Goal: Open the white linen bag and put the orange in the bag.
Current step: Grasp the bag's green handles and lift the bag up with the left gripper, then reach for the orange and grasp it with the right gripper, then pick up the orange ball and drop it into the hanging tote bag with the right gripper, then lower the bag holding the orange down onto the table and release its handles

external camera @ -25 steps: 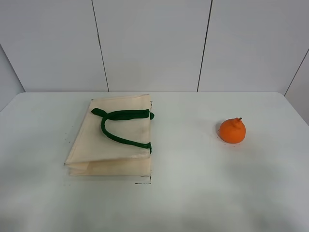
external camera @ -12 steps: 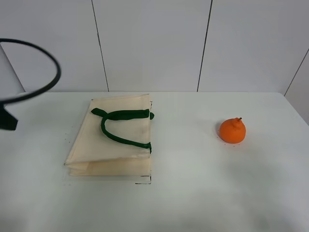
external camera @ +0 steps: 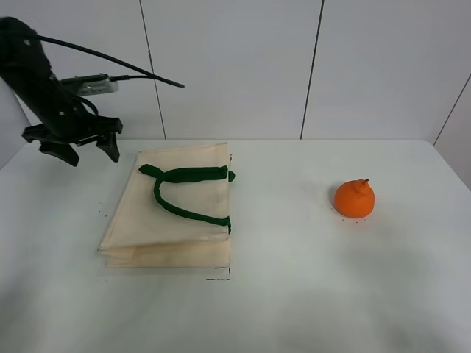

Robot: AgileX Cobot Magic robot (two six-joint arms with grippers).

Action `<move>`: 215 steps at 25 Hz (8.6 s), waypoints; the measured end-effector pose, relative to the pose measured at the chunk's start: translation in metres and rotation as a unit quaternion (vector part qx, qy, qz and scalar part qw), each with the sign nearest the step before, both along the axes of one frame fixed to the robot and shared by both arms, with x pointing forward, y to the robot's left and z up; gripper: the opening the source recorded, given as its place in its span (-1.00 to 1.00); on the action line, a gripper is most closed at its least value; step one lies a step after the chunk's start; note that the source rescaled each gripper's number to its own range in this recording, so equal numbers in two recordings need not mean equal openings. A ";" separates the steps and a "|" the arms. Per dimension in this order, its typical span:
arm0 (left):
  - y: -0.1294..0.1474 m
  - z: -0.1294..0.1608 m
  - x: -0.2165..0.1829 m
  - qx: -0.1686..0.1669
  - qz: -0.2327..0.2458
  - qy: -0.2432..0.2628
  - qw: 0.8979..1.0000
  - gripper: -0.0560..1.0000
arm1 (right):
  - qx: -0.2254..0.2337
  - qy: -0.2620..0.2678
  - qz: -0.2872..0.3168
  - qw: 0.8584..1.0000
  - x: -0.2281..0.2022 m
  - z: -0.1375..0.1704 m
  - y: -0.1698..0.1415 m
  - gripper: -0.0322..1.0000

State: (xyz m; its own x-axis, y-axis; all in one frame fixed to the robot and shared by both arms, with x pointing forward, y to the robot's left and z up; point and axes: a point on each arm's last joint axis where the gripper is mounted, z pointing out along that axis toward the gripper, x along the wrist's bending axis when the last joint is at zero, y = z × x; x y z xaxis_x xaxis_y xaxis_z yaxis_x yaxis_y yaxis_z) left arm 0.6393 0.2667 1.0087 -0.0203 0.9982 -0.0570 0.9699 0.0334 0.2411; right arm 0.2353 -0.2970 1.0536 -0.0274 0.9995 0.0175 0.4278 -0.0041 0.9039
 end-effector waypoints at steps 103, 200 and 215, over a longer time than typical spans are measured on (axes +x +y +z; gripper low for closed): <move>-0.084 0.185 -0.015 -0.128 -0.080 -0.168 0.974 -0.89 | -0.035 0.483 0.046 0.874 0.448 -0.152 0.036 1.00; -0.084 0.185 -0.015 -0.128 -0.081 -0.168 0.974 -0.89 | -0.013 0.460 0.024 0.887 0.187 0.002 0.013 1.00; -0.084 0.185 -0.015 -0.128 -0.082 -0.168 0.974 -0.89 | -0.008 0.070 0.027 0.997 0.022 -0.001 0.001 1.00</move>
